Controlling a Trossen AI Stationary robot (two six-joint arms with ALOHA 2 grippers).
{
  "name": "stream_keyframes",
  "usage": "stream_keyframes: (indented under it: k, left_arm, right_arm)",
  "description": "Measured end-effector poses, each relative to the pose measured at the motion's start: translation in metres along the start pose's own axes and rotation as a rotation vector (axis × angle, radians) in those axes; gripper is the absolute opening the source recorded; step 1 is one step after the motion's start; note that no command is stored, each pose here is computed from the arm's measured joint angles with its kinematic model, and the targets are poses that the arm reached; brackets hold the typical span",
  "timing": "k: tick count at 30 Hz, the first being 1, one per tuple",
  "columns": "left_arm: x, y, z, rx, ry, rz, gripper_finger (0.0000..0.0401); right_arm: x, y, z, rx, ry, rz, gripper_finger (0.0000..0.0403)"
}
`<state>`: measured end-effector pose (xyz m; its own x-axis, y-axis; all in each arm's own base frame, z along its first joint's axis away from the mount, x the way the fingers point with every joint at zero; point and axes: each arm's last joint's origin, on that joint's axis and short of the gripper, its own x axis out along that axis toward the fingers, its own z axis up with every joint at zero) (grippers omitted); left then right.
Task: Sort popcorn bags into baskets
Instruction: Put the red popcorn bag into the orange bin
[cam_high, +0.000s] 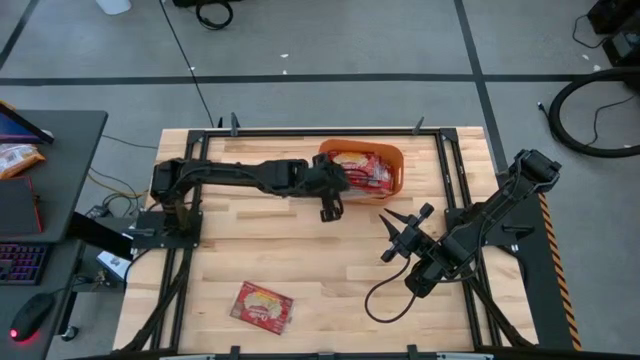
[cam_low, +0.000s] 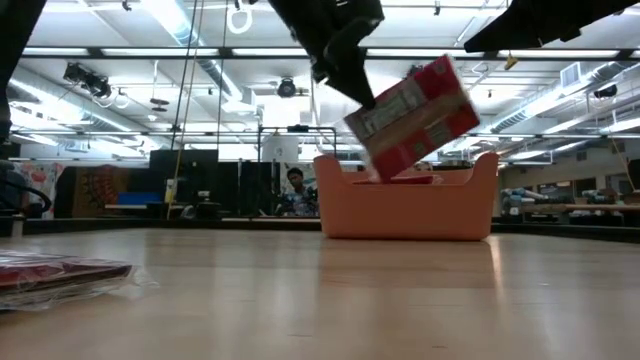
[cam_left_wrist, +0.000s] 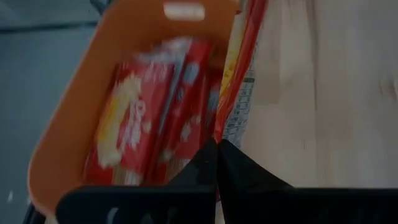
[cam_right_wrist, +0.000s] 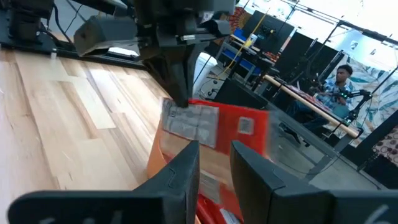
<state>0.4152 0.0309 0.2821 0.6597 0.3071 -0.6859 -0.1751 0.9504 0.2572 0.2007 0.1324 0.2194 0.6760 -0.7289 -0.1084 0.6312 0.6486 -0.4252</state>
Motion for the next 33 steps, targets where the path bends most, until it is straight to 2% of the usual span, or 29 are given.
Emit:
stream_keyframes:
  k: [4, 7, 11, 15, 21, 25, 29, 31, 33]
  left_arm:
    - [-0.003, 0.006, 0.011, 0.016, -0.108, 0.021, 0.0002]
    - [-0.004, 0.014, 0.018, 0.03, -0.164, 0.103, 0.0002]
    - [0.001, 0.026, 0.018, 0.079, -0.163, 0.217, 0.0002]
    - [0.015, 0.042, 0.012, 0.062, -0.155, 0.254, 0.0001]
    - [0.05, 0.061, -0.01, 0.055, -0.052, 0.283, 0.0008]
    - [0.067, 0.067, -0.014, 0.022, -0.066, 0.308, 0.0039]
    - [0.067, 0.062, -0.011, 0.012, -0.096, 0.296, 0.009]
    - [0.062, 0.054, -0.01, 0.038, -0.079, 0.253, 0.0115]
    - [0.051, 0.042, -0.009, 0.071, -0.071, 0.147, 0.0133]
  right_arm:
    - [0.0, 0.0, 0.0, 0.0, 0.002, 0.001, 0.0094]
    - [0.0, 0.0, 0.0, 0.003, 0.004, 0.003, 0.0094]
    - [0.0, 0.0, 0.0, 0.004, 0.005, 0.004, 0.0094]
    - [0.0, 0.0, 0.0, 0.002, 0.005, 0.005, 0.0094]
    - [0.0, 0.001, 0.001, -0.001, 0.006, 0.007, 0.0094]
    - [0.0, 0.001, 0.001, -0.004, 0.008, 0.01, 0.0094]
    - [0.001, 0.001, 0.001, -0.009, 0.012, 0.013, 0.0094]
    - [0.0, 0.001, 0.0, -0.009, 0.015, 0.016, 0.0094]
    - [0.001, 0.001, 0.0, -0.009, 0.023, 0.026, 0.0094]
